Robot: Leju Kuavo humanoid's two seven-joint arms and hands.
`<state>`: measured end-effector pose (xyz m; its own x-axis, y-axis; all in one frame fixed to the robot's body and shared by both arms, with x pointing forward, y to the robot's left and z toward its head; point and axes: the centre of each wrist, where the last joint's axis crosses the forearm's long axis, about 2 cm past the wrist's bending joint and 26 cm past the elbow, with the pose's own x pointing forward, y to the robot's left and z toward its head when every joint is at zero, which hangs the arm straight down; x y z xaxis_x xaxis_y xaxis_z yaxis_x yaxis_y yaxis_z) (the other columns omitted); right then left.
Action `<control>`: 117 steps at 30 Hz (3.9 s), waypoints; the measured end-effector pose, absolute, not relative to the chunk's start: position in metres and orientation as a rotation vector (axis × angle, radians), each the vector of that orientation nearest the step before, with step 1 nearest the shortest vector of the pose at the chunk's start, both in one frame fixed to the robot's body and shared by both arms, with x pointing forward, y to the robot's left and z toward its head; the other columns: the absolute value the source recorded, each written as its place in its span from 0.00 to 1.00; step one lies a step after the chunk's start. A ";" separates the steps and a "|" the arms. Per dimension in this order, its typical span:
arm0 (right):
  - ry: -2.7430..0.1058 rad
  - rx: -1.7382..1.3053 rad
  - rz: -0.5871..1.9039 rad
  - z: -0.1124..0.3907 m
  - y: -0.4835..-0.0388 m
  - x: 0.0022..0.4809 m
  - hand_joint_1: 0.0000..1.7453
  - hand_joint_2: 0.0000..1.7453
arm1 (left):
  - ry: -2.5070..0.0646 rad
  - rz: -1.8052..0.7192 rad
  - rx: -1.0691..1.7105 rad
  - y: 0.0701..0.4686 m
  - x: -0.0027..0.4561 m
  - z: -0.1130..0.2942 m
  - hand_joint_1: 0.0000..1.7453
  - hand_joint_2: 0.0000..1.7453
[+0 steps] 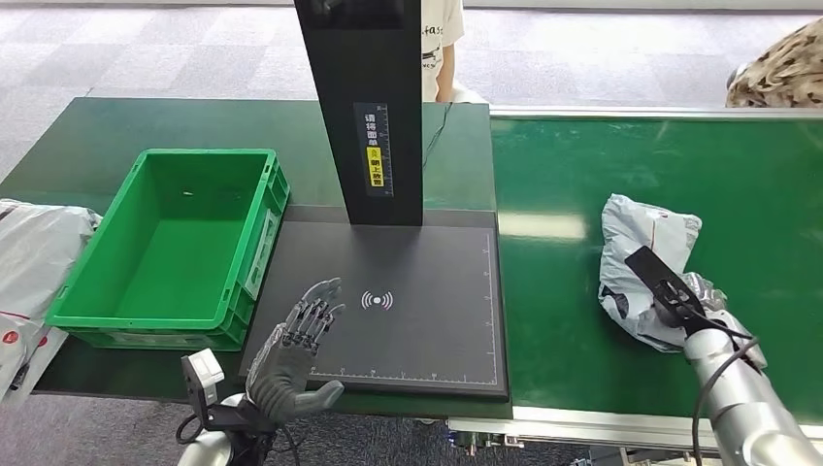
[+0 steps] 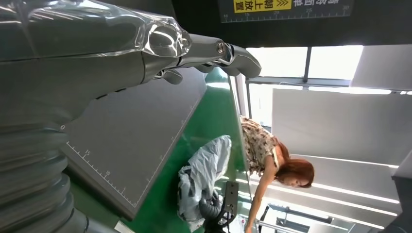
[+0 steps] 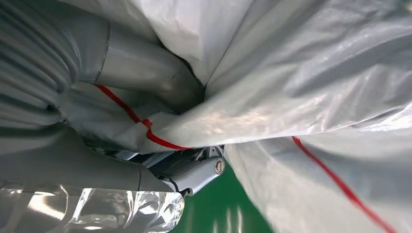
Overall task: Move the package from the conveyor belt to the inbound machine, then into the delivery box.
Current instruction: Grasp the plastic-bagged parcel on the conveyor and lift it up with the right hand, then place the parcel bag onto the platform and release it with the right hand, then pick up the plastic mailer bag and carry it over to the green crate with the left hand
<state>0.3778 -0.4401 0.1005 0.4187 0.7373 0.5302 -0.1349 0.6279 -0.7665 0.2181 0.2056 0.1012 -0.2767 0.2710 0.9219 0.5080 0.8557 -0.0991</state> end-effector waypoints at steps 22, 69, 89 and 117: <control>-1.902 -0.645 0.474 0.142 -0.370 0.352 1.00 1.00 | -1.946 -0.225 -0.584 0.205 0.216 0.106 0.00 1.00; -2.173 0.087 0.761 0.113 -0.218 0.313 0.00 1.00 | -1.908 -0.182 -0.656 0.197 0.249 0.093 0.00 1.00; -2.143 0.435 0.300 0.108 -0.249 0.269 0.00 1.00 | -1.899 -0.559 -0.093 0.213 0.272 0.082 0.00 1.00; -2.120 0.413 0.226 0.112 -0.260 0.268 0.00 1.00 | -1.986 -1.022 0.341 0.204 0.289 0.097 0.00 1.00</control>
<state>0.2681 -0.2596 0.1117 -0.5083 -0.2052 0.8363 -0.3766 0.9264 -0.0016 0.2893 0.2043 0.0973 -0.5986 -0.5659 0.5670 0.1326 0.6280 0.7668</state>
